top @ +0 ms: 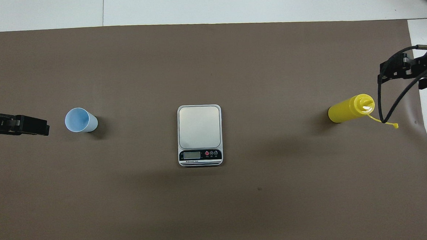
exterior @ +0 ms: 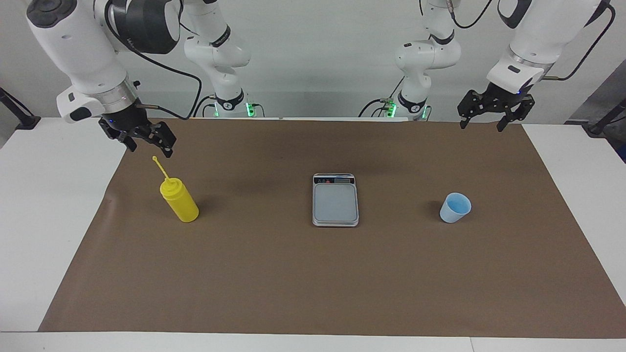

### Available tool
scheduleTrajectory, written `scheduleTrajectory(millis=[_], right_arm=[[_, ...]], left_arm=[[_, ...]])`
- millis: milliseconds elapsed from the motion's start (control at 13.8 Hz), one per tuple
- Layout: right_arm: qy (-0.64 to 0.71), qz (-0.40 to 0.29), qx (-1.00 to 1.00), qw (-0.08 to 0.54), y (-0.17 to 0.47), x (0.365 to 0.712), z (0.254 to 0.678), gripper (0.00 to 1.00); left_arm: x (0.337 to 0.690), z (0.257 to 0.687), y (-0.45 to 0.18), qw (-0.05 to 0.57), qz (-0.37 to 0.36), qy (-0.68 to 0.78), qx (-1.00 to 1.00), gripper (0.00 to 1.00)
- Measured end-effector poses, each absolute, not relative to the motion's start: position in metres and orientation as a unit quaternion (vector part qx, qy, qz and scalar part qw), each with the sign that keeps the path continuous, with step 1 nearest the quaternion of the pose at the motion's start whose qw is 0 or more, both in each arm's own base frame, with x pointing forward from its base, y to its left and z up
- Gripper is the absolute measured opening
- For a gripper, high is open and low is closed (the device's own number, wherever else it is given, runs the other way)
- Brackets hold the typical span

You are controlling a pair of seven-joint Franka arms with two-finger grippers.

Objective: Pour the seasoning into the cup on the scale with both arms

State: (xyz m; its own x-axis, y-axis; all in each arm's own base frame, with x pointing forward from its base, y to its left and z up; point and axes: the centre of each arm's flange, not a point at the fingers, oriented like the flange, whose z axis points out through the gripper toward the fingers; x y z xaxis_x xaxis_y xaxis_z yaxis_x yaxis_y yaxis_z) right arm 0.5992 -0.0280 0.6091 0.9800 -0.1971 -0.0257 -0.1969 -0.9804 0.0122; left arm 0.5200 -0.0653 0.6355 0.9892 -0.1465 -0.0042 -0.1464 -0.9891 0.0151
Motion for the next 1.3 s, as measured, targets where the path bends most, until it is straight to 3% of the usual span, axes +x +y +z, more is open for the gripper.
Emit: scheduleTrajectory(millis=[723,1301], right_arm=[[-0.099,-0.013,0.995,0.005,-0.028,0.599,0.609,1.00],[-0.099,-0.013,0.995,0.005,-0.028,0.599,0.609,1.00]], left_arm=[[0.521,0.615,-0.064,0.006,0.014,-0.072,0.997,1.00],[0.536,0.517,0.000,0.004,0.047,-0.010,0.999,1.00]])
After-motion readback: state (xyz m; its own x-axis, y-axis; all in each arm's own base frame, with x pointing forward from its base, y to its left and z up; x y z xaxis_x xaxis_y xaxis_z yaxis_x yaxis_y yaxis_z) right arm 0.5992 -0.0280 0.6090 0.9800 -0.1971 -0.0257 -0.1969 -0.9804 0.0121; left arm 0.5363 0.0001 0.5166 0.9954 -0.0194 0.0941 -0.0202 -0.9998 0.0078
